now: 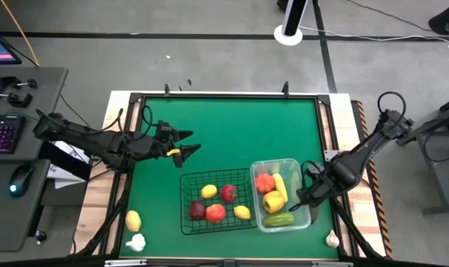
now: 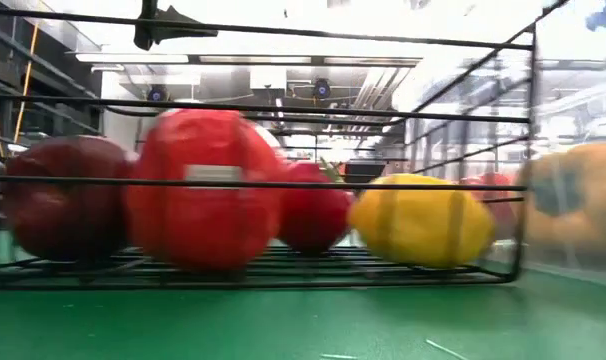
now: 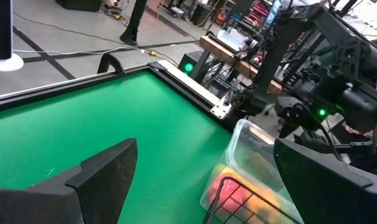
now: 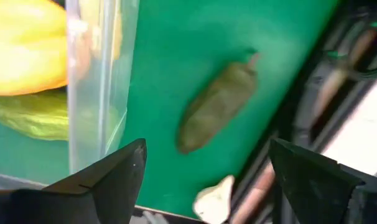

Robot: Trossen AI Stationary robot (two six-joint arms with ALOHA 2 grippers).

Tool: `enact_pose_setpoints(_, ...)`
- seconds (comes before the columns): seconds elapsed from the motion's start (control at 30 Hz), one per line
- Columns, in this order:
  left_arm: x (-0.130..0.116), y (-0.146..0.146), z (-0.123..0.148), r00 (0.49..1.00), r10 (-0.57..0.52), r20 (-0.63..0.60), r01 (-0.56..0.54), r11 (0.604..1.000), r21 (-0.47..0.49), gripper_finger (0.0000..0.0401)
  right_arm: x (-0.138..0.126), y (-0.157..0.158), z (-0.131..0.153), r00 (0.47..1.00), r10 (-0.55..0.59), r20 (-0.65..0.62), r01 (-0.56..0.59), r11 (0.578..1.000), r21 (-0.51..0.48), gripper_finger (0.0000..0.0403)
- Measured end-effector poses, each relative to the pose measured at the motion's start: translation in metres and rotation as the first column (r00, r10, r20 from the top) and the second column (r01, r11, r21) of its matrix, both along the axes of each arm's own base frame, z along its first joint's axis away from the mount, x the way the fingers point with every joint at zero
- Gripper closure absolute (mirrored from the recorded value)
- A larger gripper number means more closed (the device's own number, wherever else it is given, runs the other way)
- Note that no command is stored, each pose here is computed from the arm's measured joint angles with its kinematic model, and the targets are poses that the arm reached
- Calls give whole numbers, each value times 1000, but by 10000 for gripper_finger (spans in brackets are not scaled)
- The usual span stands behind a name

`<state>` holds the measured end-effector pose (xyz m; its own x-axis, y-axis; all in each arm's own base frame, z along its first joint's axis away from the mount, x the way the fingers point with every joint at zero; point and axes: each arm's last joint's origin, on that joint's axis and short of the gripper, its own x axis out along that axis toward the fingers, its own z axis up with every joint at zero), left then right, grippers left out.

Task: Sort produce into baskets
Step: Put the chili pepper into the transparent bin

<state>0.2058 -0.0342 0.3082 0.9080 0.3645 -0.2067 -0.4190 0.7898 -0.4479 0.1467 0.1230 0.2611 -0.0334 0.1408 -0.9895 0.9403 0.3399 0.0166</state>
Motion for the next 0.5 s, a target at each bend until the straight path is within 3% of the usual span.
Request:
enact_pose_setpoints(0.23,0,0,0,1000,0,0,0,1000,0,41,13,8,-7,998,-15,54,14,1000,14,70)
enact_pose_setpoints(0.5,-1,0,-2,1000,1,-25,-1,1000,6,41,-9,4,-7,979,-125,-160,112,990,-85,70)
